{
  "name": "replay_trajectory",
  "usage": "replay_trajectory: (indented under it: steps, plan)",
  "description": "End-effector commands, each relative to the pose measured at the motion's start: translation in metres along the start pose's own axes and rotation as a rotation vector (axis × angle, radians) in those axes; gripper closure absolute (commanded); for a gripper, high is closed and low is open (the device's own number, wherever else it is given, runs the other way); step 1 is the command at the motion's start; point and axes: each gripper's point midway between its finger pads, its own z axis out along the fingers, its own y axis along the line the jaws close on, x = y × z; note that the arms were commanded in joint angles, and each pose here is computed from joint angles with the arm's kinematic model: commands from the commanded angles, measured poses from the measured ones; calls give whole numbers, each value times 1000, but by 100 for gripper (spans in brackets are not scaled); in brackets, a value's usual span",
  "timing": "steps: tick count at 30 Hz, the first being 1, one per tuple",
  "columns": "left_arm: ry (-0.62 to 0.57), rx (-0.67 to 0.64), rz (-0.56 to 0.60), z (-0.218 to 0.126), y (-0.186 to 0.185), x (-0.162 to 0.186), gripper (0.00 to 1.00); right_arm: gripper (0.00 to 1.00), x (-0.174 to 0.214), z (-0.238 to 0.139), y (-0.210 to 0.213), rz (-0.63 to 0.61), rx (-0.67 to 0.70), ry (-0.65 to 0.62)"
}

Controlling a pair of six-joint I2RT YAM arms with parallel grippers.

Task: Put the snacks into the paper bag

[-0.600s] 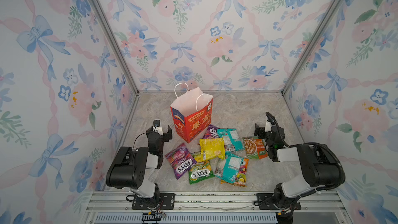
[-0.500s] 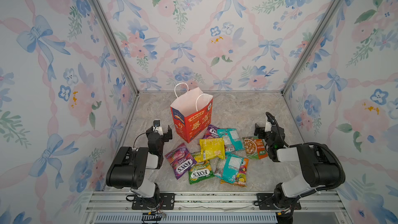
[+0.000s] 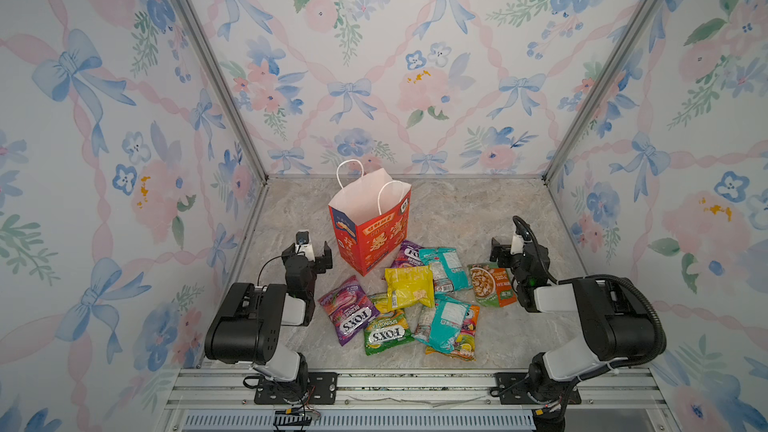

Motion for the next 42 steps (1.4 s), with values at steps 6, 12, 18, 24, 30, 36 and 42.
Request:
replay_trajectory:
  steps: [6,12,18,24,30,36,42]
  plan:
    - [-15,-1,-1,3,-1,-5,2,3,-7,0,1,15,-7,-13]
    - [-16,0,-2,3,-1,-5,2,4,-8,0,1,14,-7,-16]
    - [-19,0,-2,2,-1,-6,2,3,-11,-3,0,19,-4,-28]
    - [-18,-100,-45,-5,17,-24,2,3,-28,-12,-13,47,69,35]
    - [11,-239,-256,-41,47,-58,2,3,-78,-41,-21,299,166,98]
    - [-164,-169,-466,-90,53,-104,2,4,-84,-50,-37,607,48,-46]
    - [-75,-178,-411,-99,58,-135,2,3,-77,-48,-23,466,107,224]
